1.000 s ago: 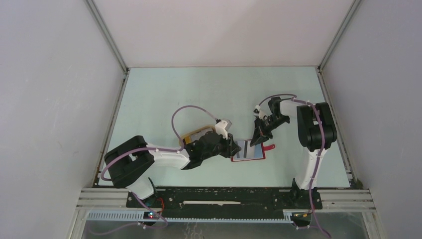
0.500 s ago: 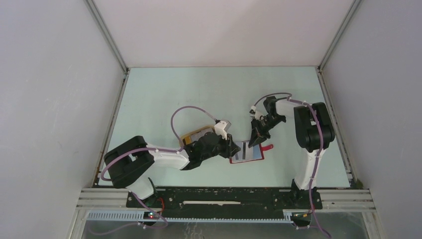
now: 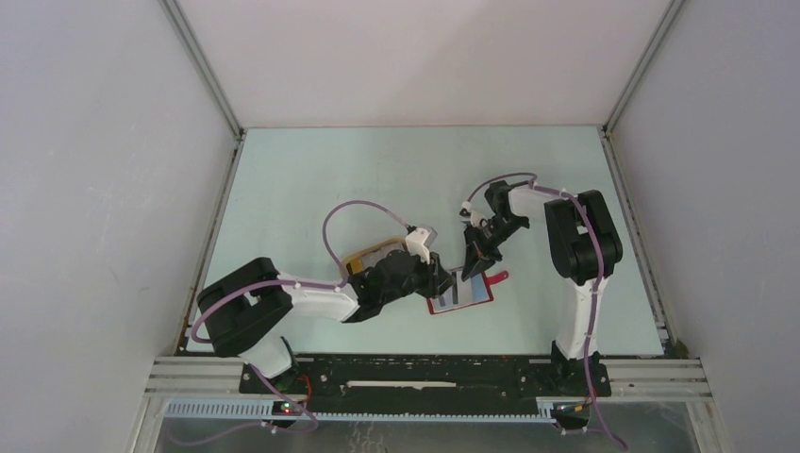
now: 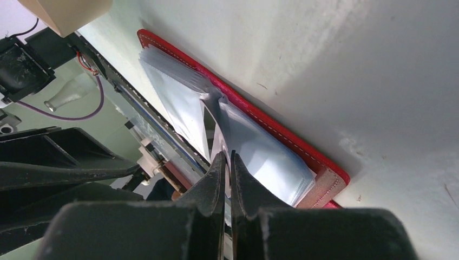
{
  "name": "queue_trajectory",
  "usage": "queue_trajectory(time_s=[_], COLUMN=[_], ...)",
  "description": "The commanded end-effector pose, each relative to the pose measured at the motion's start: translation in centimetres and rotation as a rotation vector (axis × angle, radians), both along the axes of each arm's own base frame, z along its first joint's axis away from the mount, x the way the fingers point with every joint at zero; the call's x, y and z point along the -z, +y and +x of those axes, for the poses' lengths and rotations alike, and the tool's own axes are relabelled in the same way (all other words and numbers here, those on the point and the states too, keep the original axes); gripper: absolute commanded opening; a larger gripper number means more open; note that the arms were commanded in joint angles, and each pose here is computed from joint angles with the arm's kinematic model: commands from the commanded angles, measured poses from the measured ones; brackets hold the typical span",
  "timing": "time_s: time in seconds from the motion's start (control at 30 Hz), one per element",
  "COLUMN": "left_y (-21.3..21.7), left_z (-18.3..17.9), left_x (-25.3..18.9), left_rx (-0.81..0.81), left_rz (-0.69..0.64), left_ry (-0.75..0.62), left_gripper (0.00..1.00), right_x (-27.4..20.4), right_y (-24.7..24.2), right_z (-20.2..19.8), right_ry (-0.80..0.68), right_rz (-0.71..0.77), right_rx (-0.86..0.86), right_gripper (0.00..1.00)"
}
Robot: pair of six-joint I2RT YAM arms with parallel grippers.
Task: Put the credit cards into the card holder
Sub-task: Insert the credit card into the card holder.
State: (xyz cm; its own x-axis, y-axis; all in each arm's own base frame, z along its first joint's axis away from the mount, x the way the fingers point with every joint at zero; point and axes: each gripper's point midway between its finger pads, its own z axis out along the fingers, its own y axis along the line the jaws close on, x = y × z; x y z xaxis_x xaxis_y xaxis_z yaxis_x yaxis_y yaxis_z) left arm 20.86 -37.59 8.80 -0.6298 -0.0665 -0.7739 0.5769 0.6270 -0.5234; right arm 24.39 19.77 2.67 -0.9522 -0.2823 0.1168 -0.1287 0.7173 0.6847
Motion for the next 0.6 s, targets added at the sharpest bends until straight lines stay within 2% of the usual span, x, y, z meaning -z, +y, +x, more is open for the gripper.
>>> queue_trajectory(time_s=[0.0,0.07,0.23,0.57], left_y=[1.4,2.4,5.1,3.1], left_z=[0.3,0.5,0.8,1.0], left_x=[0.7,1.2,3.2,2.9], left_rx=[-0.067,-0.115,-0.223,-0.169], left_rz=[0.032,0.058,0.158,0.138], left_ry=[-0.004,0.017,0.070,0.061], left_gripper=[0.32,0.31,0.19,0.18], right_x=[1.6,1.7,1.6,1.7], right_y=[0.1,0.0,-0.1,-0.1], right_z=[0.6,0.7,1.0,0.9], right_ry=[-0.025,-0.030,-0.046,-0.041], right_rz=[-0.042,-0.044,-0.051,-0.055], right_rx=[-0.033,-0.035,-0.034,-0.036], right_gripper=[0.07,0.07,0.06,0.05])
